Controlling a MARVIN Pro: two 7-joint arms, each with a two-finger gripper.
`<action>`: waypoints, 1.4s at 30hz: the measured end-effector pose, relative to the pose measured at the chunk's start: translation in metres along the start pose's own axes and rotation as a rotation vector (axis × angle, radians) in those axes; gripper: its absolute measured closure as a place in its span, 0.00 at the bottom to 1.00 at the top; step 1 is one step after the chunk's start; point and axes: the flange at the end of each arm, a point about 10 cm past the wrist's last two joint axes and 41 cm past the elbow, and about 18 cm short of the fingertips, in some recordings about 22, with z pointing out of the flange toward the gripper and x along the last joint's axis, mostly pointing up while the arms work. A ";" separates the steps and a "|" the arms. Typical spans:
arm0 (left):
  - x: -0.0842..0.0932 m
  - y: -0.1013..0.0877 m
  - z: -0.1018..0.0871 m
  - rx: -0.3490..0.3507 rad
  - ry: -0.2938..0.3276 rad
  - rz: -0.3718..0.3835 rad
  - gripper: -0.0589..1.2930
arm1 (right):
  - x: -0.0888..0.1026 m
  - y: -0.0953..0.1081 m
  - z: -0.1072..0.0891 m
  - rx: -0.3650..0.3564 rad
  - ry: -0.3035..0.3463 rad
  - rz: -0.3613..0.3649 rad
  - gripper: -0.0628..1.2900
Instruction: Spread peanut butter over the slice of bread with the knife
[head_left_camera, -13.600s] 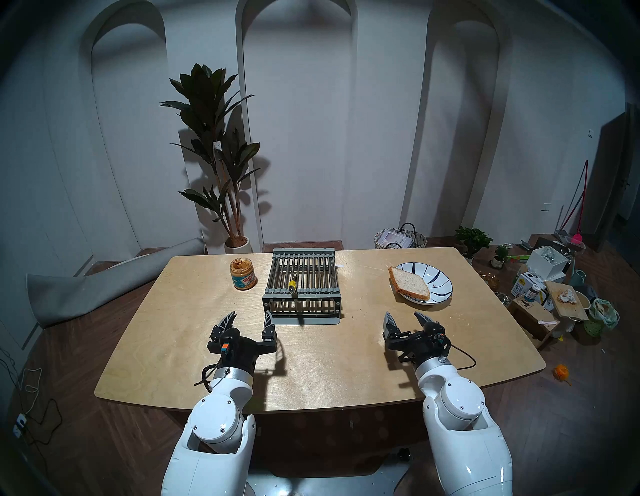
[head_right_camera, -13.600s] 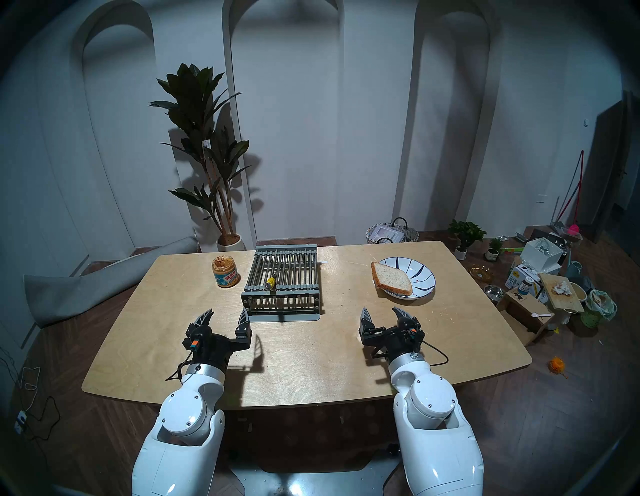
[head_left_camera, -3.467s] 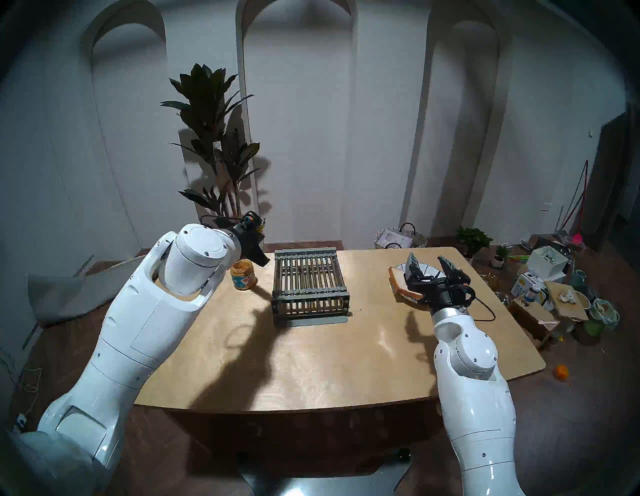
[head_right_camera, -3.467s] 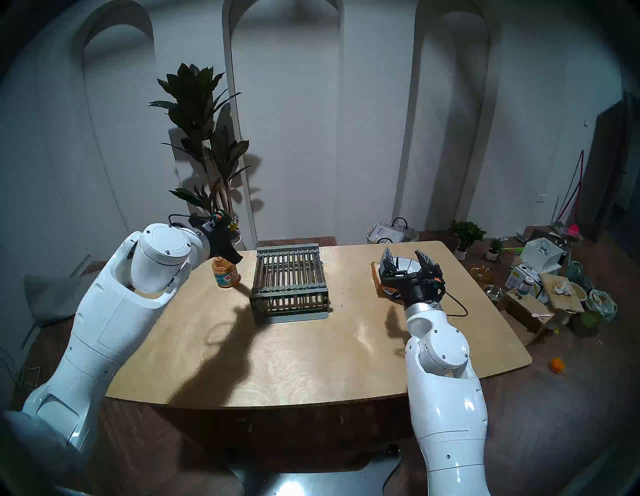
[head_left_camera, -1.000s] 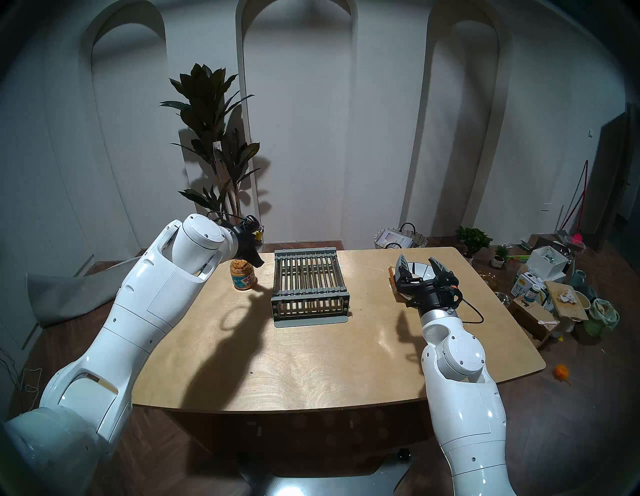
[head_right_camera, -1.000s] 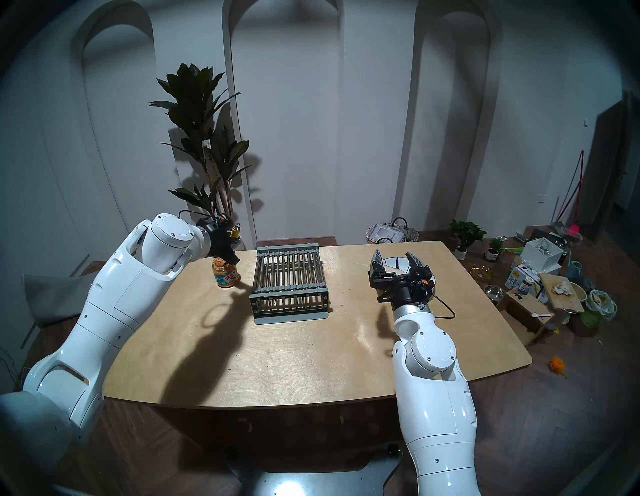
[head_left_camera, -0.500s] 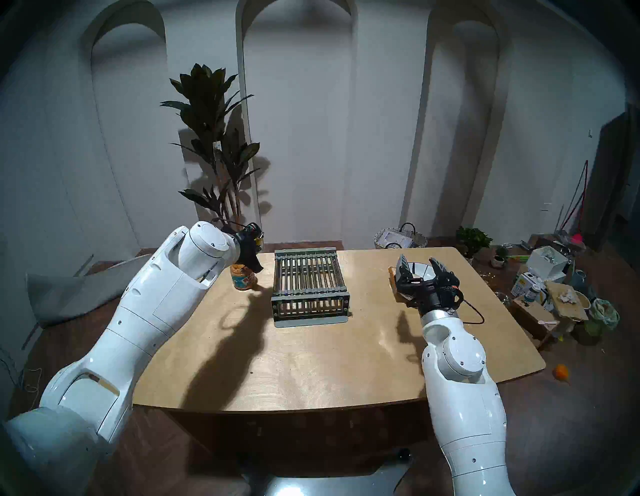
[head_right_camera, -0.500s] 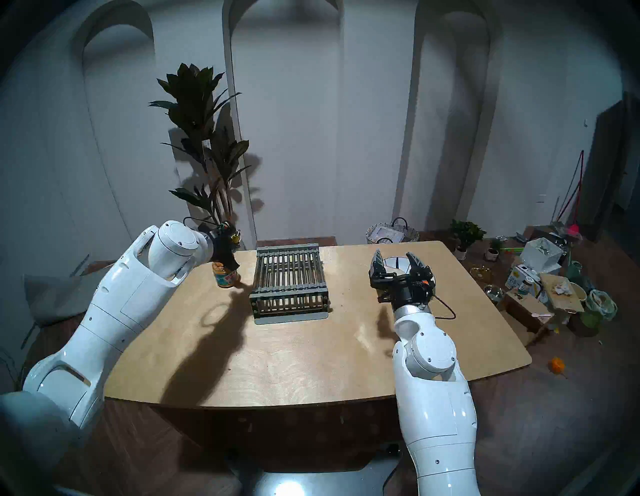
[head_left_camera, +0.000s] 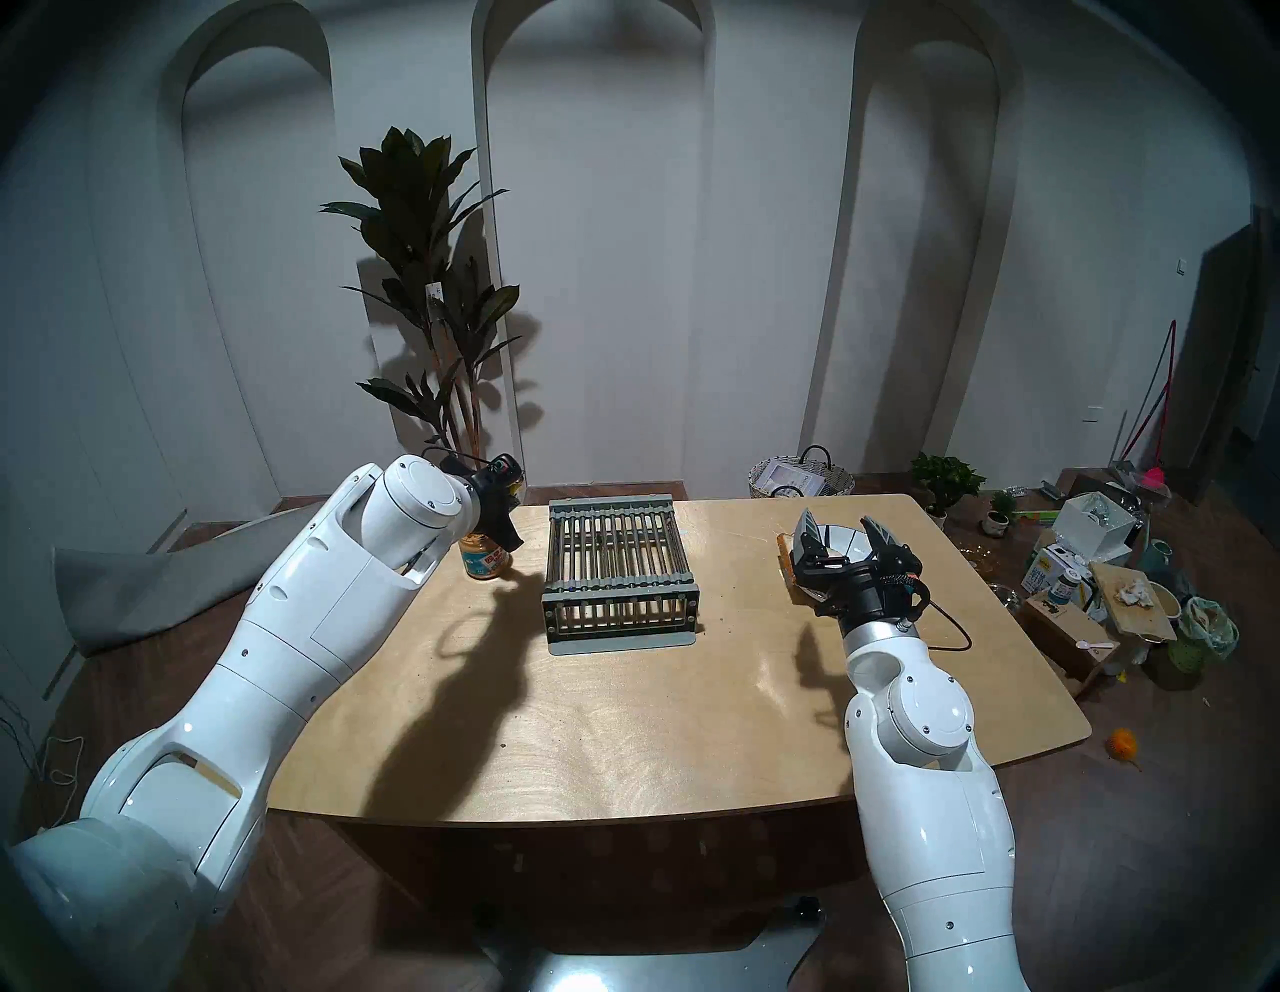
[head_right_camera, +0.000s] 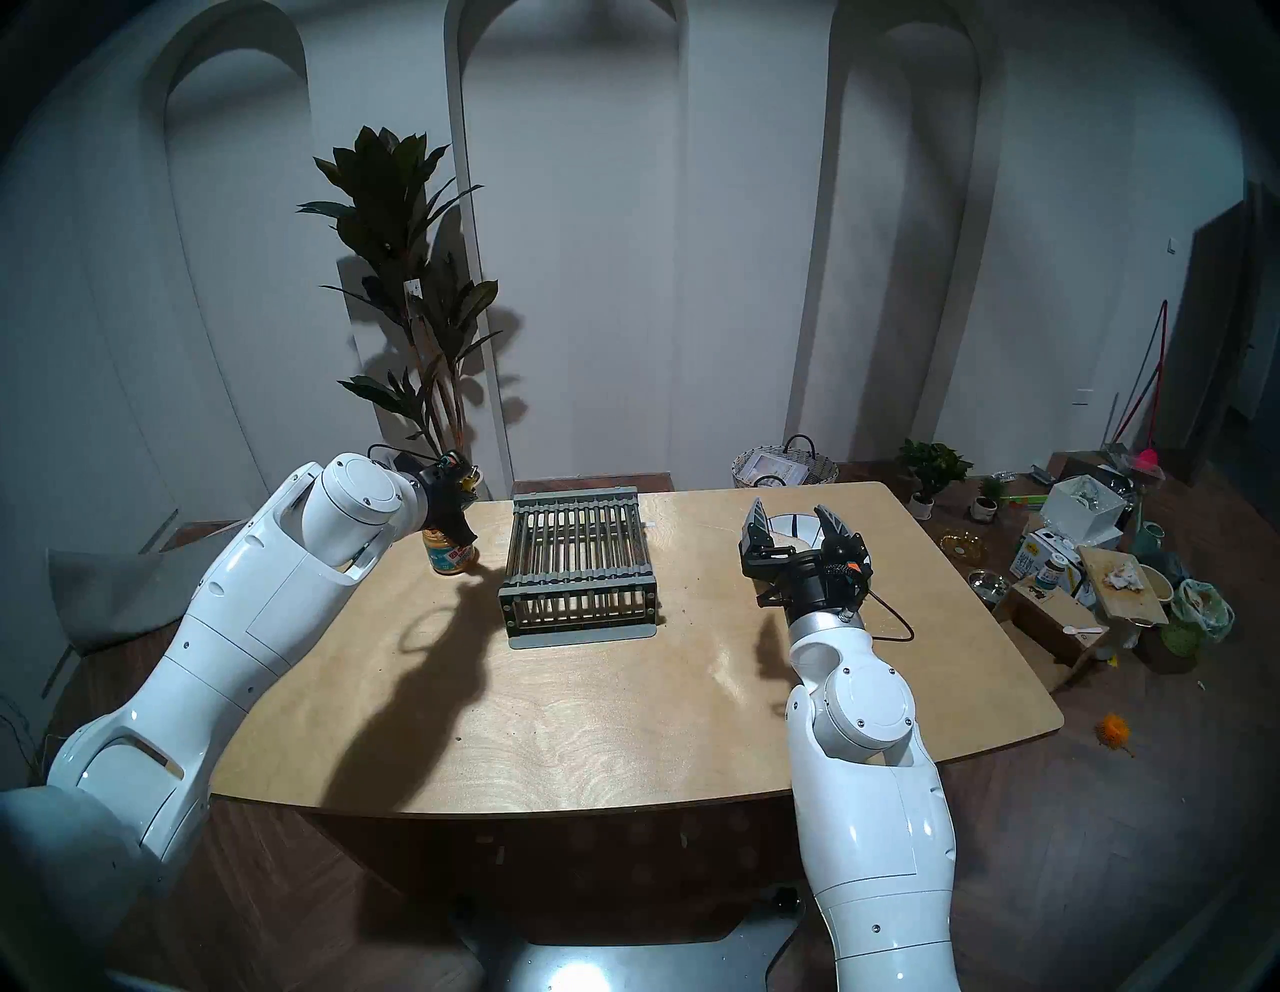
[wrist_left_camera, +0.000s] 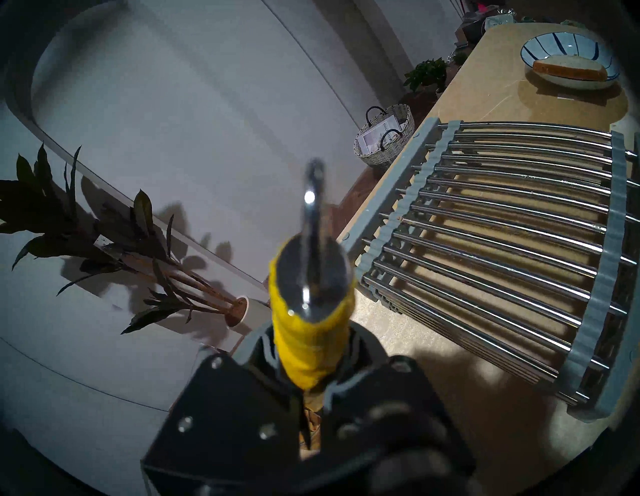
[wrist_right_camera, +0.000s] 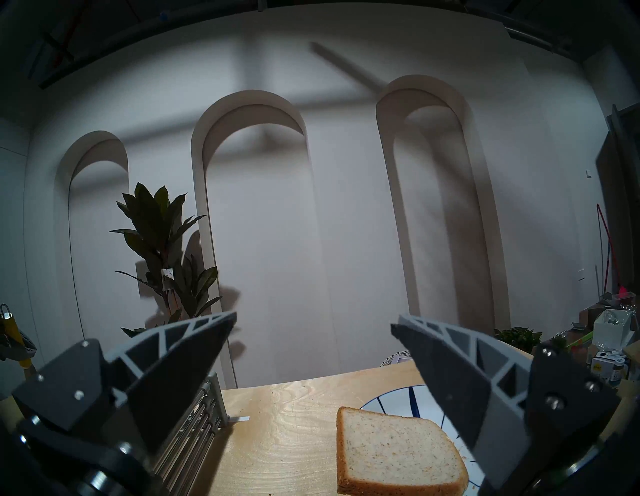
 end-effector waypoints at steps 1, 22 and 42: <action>0.000 0.000 0.000 0.003 0.001 -0.001 0.92 | 0.000 0.000 0.000 0.000 0.000 0.001 0.05; -0.004 0.011 0.003 0.087 -0.017 0.114 0.92 | -0.001 0.001 -0.002 -0.004 -0.003 0.008 0.05; -0.005 0.010 0.002 0.090 -0.025 0.130 0.92 | -0.003 0.002 -0.002 -0.003 -0.007 0.009 0.05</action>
